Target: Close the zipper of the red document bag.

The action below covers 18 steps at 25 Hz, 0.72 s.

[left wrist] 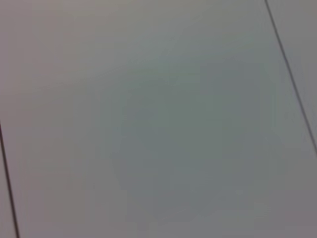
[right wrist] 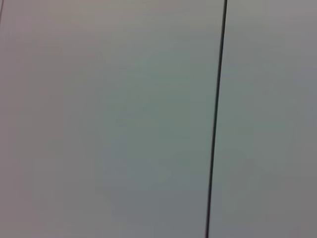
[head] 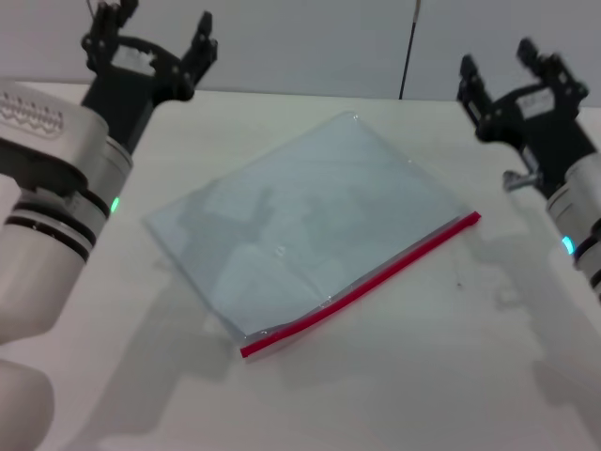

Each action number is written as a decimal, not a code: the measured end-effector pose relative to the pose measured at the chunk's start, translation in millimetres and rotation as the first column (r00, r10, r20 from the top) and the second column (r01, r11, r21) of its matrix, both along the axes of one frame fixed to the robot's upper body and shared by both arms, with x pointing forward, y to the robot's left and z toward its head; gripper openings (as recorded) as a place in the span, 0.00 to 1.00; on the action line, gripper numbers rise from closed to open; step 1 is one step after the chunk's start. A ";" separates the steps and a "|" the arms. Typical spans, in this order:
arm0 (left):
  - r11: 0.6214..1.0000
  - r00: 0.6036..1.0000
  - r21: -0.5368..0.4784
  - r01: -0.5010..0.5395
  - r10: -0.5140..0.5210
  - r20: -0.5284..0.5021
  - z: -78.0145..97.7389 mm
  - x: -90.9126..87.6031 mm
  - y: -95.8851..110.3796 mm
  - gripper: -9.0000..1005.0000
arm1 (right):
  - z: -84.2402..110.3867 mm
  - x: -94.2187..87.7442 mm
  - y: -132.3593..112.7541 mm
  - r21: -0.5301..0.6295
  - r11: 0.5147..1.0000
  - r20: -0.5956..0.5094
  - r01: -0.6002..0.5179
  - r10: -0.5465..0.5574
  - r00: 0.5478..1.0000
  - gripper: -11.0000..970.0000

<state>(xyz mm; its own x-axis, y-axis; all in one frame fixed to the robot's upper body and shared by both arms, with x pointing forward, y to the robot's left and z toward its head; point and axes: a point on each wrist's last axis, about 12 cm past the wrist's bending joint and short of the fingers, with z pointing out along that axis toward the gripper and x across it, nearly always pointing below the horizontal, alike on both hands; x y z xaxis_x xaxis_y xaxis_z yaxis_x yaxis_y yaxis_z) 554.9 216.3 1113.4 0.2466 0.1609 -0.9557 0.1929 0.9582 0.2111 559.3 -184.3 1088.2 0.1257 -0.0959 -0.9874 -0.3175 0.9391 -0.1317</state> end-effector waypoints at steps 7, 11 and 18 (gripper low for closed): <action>0.999 0.996 -0.012 0.045 -0.046 -0.074 -22.7 -0.5 -13.2 0.84 | -19.1 -9.4 9.7 0.037 0.999 -0.014 -0.012 0.012 1.000 0.70; 0.998 0.993 0.008 0.056 -0.055 -0.109 -31.6 4.5 -16.0 0.84 | -26.1 -11.4 8.0 0.028 1.000 -0.030 -0.007 0.007 1.000 0.70; 0.999 0.991 0.001 0.040 -0.040 -0.126 -34.6 8.1 -13.7 0.84 | -29.9 -10.1 10.2 0.005 1.000 -0.034 -0.027 0.027 0.999 0.70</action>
